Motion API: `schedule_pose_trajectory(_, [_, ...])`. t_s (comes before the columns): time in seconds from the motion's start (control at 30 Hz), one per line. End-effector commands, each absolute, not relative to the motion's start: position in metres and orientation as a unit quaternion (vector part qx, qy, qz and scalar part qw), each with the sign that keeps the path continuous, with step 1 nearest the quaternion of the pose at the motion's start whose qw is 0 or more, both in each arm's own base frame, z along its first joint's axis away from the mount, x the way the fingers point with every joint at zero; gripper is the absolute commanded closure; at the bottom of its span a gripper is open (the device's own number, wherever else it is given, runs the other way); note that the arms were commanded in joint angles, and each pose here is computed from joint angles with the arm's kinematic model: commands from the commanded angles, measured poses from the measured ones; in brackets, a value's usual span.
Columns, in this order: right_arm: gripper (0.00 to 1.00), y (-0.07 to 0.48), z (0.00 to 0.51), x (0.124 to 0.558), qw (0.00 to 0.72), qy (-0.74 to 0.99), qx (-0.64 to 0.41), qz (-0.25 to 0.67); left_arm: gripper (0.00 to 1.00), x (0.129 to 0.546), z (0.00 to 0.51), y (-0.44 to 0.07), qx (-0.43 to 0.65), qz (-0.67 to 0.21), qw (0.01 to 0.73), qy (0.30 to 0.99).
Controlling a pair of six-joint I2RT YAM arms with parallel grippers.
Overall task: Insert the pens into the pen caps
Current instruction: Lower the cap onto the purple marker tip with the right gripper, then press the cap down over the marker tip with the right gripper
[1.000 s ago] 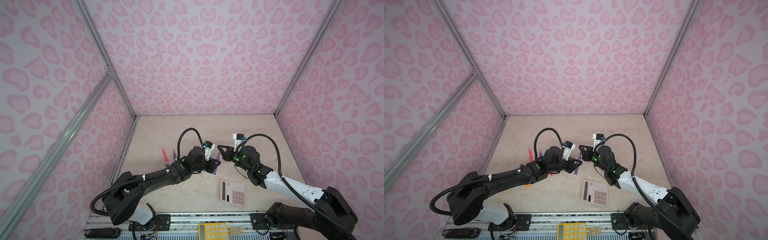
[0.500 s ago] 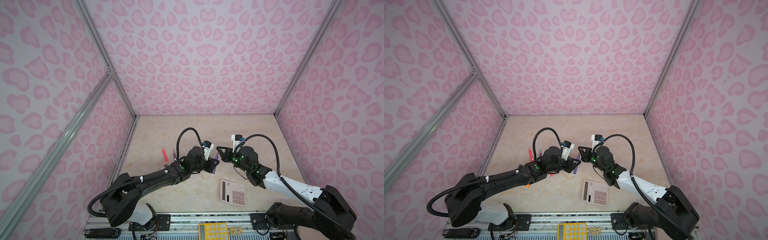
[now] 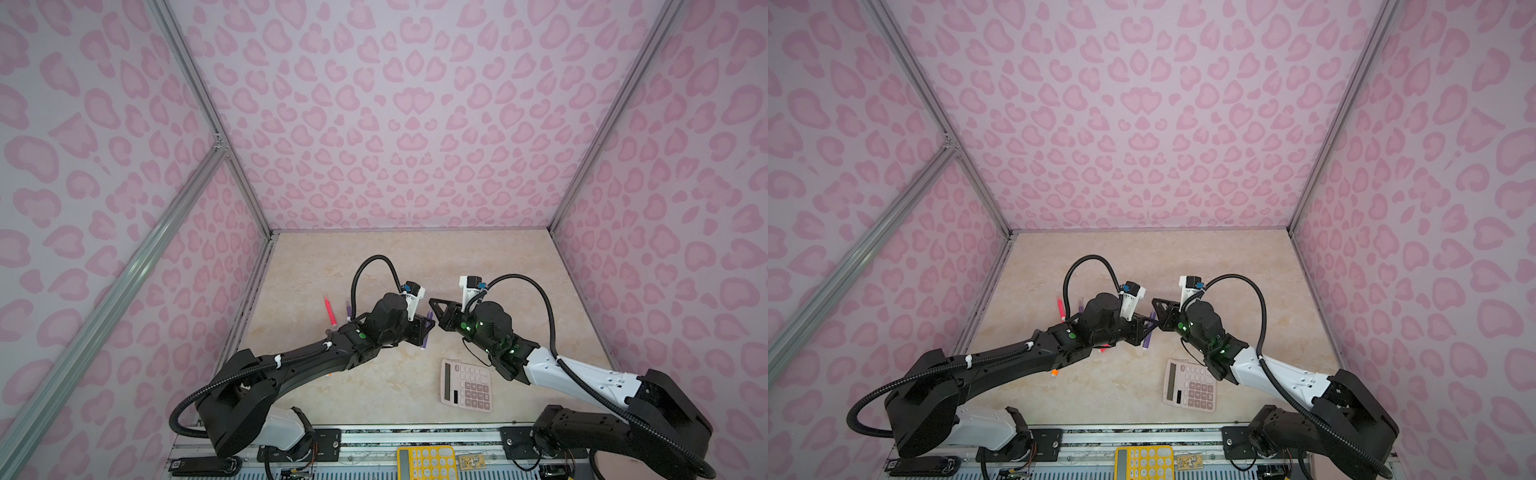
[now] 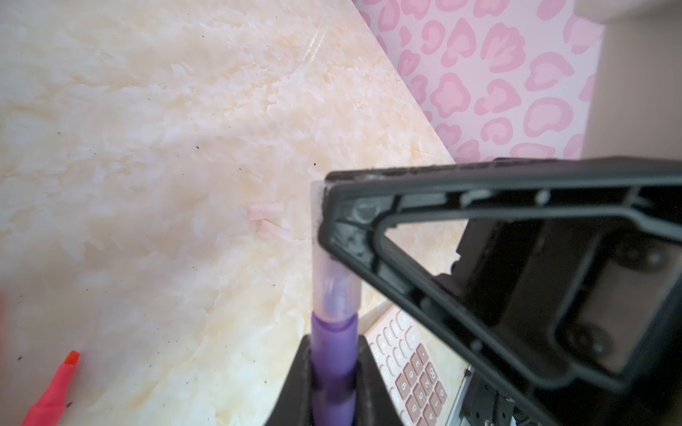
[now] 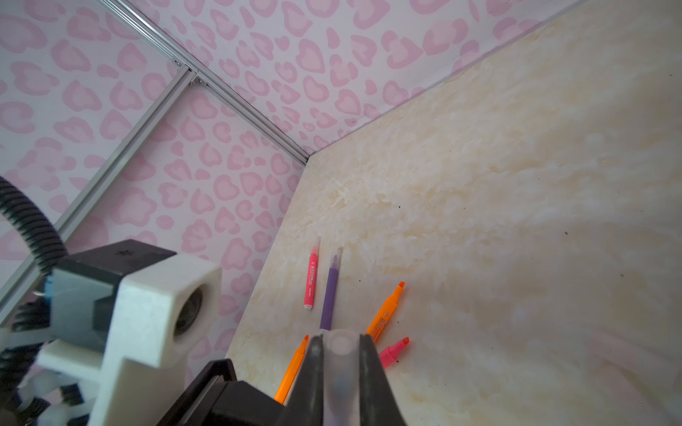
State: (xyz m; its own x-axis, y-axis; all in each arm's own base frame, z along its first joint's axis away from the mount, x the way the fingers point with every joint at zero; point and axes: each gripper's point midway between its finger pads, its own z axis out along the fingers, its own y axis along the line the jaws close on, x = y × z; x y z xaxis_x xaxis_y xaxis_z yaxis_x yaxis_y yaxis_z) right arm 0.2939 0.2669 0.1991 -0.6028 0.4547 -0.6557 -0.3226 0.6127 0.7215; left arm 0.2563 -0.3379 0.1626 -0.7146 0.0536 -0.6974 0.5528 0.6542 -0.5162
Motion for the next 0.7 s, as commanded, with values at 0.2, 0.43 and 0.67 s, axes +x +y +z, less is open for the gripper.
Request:
schedule_pose_trajectory(0.2, [1.00, 0.283, 0.193, 0.288, 0.425, 0.775, 0.029, 0.467, 0.97, 0.268, 0.180, -0.326, 0.149, -0.385, 0.368, 0.833])
schedule_pose_trajectory(0.43, [1.00, 0.288, 0.203, 0.283, 0.432, 0.755, 0.010, 0.493, 0.97, 0.261, 0.193, -0.330, 0.157, -0.452, 0.352, 0.805])
schedule_pose_trajectory(0.67, [1.00, 0.286, 0.212, 0.281, 0.444, 0.745, 0.000, 0.498, 0.97, 0.251, 0.208, -0.331, 0.172, -0.481, 0.361, 0.780])
